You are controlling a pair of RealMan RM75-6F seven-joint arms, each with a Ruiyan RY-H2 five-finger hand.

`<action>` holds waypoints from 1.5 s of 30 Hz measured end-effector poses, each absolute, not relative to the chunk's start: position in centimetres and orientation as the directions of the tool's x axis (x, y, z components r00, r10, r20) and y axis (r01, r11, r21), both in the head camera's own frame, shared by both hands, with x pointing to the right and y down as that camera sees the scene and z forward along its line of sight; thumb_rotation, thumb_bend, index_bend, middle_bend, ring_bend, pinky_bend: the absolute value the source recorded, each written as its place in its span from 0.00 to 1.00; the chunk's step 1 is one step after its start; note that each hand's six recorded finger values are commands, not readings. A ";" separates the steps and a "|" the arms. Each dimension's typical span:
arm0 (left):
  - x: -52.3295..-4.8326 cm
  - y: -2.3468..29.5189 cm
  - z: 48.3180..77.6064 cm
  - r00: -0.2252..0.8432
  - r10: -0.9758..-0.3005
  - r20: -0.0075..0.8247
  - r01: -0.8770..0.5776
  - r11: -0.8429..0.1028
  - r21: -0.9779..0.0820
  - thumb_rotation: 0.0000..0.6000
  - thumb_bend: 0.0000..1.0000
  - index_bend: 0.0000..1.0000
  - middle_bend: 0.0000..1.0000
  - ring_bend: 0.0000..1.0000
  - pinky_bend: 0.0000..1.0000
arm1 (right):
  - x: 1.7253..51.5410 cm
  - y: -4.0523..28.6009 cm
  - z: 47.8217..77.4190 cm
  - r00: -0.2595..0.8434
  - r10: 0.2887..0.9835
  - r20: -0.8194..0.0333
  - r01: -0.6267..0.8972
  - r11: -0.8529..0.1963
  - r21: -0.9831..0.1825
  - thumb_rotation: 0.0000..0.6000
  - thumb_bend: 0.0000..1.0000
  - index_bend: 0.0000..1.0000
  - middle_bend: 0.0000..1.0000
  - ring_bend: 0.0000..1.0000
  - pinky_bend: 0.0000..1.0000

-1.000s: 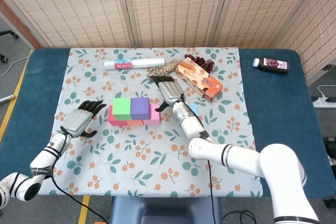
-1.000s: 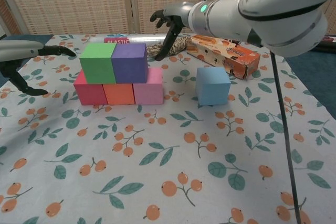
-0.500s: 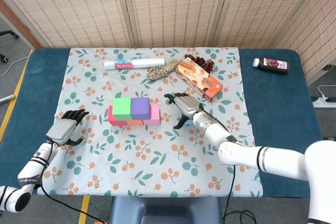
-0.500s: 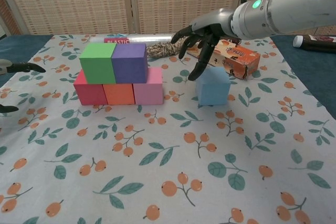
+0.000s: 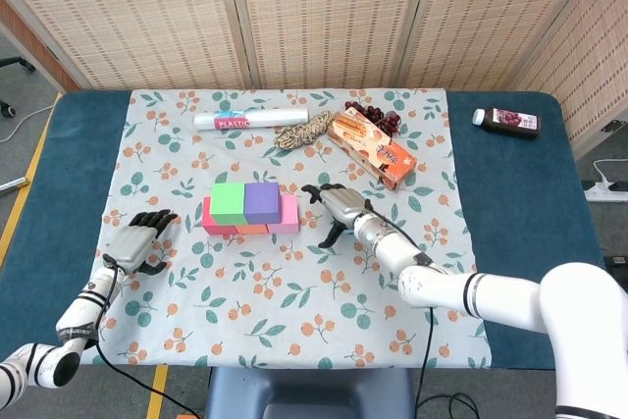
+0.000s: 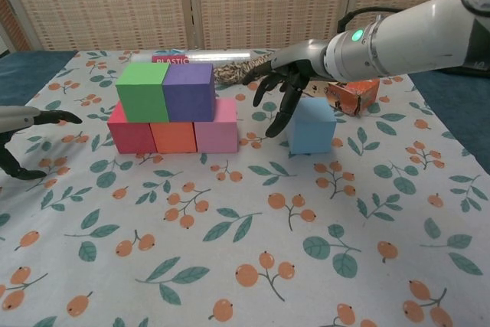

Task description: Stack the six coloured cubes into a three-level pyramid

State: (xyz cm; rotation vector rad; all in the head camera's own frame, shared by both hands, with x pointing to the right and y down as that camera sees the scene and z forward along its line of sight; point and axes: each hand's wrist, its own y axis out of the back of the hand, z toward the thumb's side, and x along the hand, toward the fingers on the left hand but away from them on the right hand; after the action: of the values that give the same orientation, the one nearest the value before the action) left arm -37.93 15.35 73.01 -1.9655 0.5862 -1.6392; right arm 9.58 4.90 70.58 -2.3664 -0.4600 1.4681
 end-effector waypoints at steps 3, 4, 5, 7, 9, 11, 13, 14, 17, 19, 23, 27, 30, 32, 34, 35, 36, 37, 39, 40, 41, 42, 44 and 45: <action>-37.7 15.3 73.2 0.182 -0.616 0.766 -0.004 -0.780 -0.626 1.00 0.30 0.07 0.00 0.00 0.02 | 9.0 5.1 71.0 0.427 0.423 -0.800 0.106 -0.901 -0.420 1.00 0.02 0.00 0.19 0.00 0.00; -37.6 15.3 73.3 0.185 -0.615 0.767 -0.003 -0.780 -0.625 1.00 0.30 0.07 0.00 0.00 0.02 | 8.9 5.1 71.1 0.429 0.422 -0.799 0.108 -0.902 -0.418 1.00 0.02 0.00 0.19 0.00 0.00; -37.5 15.3 73.3 0.189 -0.614 0.766 -0.002 -0.780 -0.625 1.00 0.30 0.07 0.00 0.00 0.02 | 8.7 5.2 71.2 0.431 0.421 -0.798 0.109 -0.902 -0.417 1.00 0.02 0.00 0.19 0.00 0.00; -37.1 15.3 73.4 0.198 -0.613 0.765 -0.001 -0.780 -0.625 1.00 0.30 0.07 0.00 0.00 0.02 | 8.4 5.2 71.5 0.434 0.421 -0.797 0.112 -0.903 -0.416 1.00 0.02 0.00 0.19 0.00 0.00; -36.8 15.2 73.5 0.208 -0.611 0.763 0.003 -0.780 -0.626 1.00 0.30 0.07 0.00 0.00 0.02 | 8.2 5.3 71.7 0.435 0.421 -0.796 0.112 -0.902 -0.416 1.00 0.02 0.00 0.19 0.00 0.00; -36.5 15.2 73.5 0.216 -0.610 0.762 0.008 -0.780 -0.626 1.00 0.30 0.07 0.00 0.00 0.02 | 7.9 5.3 71.9 0.436 0.421 -0.795 0.115 -0.903 -0.414 1.00 0.02 0.00 0.19 0.00 0.00; -36.2 15.2 73.5 0.222 -0.609 0.761 0.010 -0.779 -0.627 1.00 0.30 0.07 0.00 0.00 0.02 | 7.7 5.4 72.0 0.440 0.419 -0.794 0.117 -0.904 -0.412 1.00 0.02 0.00 0.19 0.00 0.00; -36.1 15.2 73.5 0.224 -0.609 0.761 0.011 -0.779 -0.627 1.00 0.30 0.07 0.00 0.00 0.02 | 7.6 5.4 72.1 0.442 0.419 -0.793 0.118 -0.904 -0.412 1.00 0.02 0.00 0.19 0.00 0.00; -35.8 15.2 73.4 0.235 -0.607 0.759 0.012 -0.779 -0.627 1.00 0.30 0.07 0.00 0.00 0.02 | 7.3 5.5 72.2 0.445 0.422 -0.790 0.122 -0.902 -0.413 1.00 0.02 0.00 0.19 0.00 0.00; -35.4 15.3 73.3 0.246 -0.603 0.759 0.017 -0.780 -0.626 1.00 0.30 0.07 0.00 0.00 0.02 | 7.2 5.6 72.2 0.447 0.423 -0.788 0.124 -0.902 -0.413 1.00 0.02 0.00 0.19 0.00 0.00; -34.7 15.5 73.3 0.267 -0.592 0.760 0.028 -0.784 -0.620 1.00 0.30 0.07 0.00 0.00 0.02 | 7.1 5.6 72.3 0.448 0.424 -0.787 0.126 -0.902 -0.414 1.00 0.02 0.00 0.19 0.00 0.00; -34.1 15.4 73.4 0.280 -0.588 0.759 0.034 -0.784 -0.620 1.00 0.30 0.07 0.00 0.00 0.02 | 7.0 5.5 72.4 0.448 0.426 -0.786 0.129 -0.901 -0.415 1.00 0.02 0.00 0.19 0.00 0.00; -33.8 15.3 73.4 0.286 -0.587 0.757 0.035 -0.783 -0.621 1.00 0.30 0.07 0.00 0.00 0.02 | 7.0 5.5 72.5 0.446 0.428 -0.786 0.128 -0.900 -0.418 1.00 0.02 0.00 0.19 0.00 0.00; -33.6 15.2 73.3 0.290 -0.587 0.756 0.036 -0.783 -0.621 1.00 0.30 0.07 0.00 0.00 0.02 | 7.0 5.5 72.5 0.446 0.429 -0.785 0.129 -0.899 -0.418 1.00 0.02 0.00 0.19 0.00 0.00; -33.5 15.1 73.3 0.293 -0.585 0.756 0.040 -0.782 -0.622 1.00 0.30 0.06 0.00 0.00 0.02 | 7.0 5.4 72.5 0.447 0.430 -0.785 0.131 -0.899 -0.418 1.00 0.02 0.00 0.19 0.00 0.00; -33.4 15.1 73.3 0.295 -0.585 0.756 0.041 -0.782 -0.622 1.00 0.30 0.06 0.00 0.00 0.02 | 7.0 5.4 72.5 0.447 0.430 -0.784 0.132 -0.899 -0.418 1.00 0.02 0.00 0.19 0.00 0.00; -33.3 15.1 73.3 0.296 -0.585 0.755 0.041 -0.782 -0.622 1.00 0.30 0.06 0.00 0.00 0.02 | 6.9 5.4 72.5 0.447 0.430 -0.784 0.133 -0.899 -0.417 1.00 0.02 0.00 0.19 0.00 0.00; -33.3 15.1 73.3 0.297 -0.584 0.755 0.041 -0.782 -0.621 1.00 0.30 0.06 0.00 0.00 0.02 | 6.9 5.4 72.5 0.448 0.430 -0.784 0.133 -0.899 -0.417 1.00 0.02 0.00 0.19 0.00 0.00; -33.2 15.1 73.3 0.298 -0.582 0.757 0.042 -0.784 -0.619 1.00 0.30 0.06 0.00 0.00 0.02 | 6.9 5.4 72.6 0.448 0.430 -0.784 0.135 -0.899 -0.416 1.00 0.02 0.00 0.19 0.00 0.00; -33.1 15.1 73.3 0.300 -0.581 0.757 0.042 -0.785 -0.618 1.00 0.30 0.06 0.00 0.00 0.02 | 6.8 5.4 72.6 0.449 0.430 -0.784 0.135 -0.899 -0.416 1.00 0.02 0.00 0.19 0.00 0.00; -33.0 15.1 73.3 0.301 -0.579 0.758 0.044 -0.785 -0.618 1.00 0.30 0.06 0.00 0.00 0.02 | 6.8 5.4 72.6 0.449 0.430 -0.783 0.135 -0.899 -0.416 1.00 0.02 0.00 0.19 0.00 0.00; -33.0 15.1 73.3 0.302 -0.579 0.758 0.045 -0.785 -0.618 1.00 0.30 0.06 0.00 0.00 0.02 | 6.8 5.4 72.6 0.449 0.431 -0.783 0.136 -0.899 -0.417 1.00 0.02 0.00 0.19 0.00 0.00; -32.9 15.1 73.3 0.304 -0.579 0.757 0.046 -0.785 -0.618 1.00 0.30 0.06 0.00 0.00 0.02 | 6.7 5.4 72.6 0.450 0.432 -0.782 0.136 -0.898 -0.418 1.00 0.02 0.00 0.19 0.00 0.00; -32.9 15.1 73.3 0.304 -0.579 0.757 0.046 -0.785 -0.618 1.00 0.30 0.06 0.00 0.00 0.02 | 6.7 5.4 72.7 0.450 0.432 -0.782 0.137 -0.898 -0.417 1.00 0.02 0.00 0.19 0.00 0.00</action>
State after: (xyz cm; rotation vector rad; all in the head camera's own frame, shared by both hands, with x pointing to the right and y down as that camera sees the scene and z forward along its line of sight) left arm -32.89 15.14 73.33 -2.0362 0.4713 -1.5120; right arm 6.72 5.44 72.65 -2.4106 -0.4871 1.4271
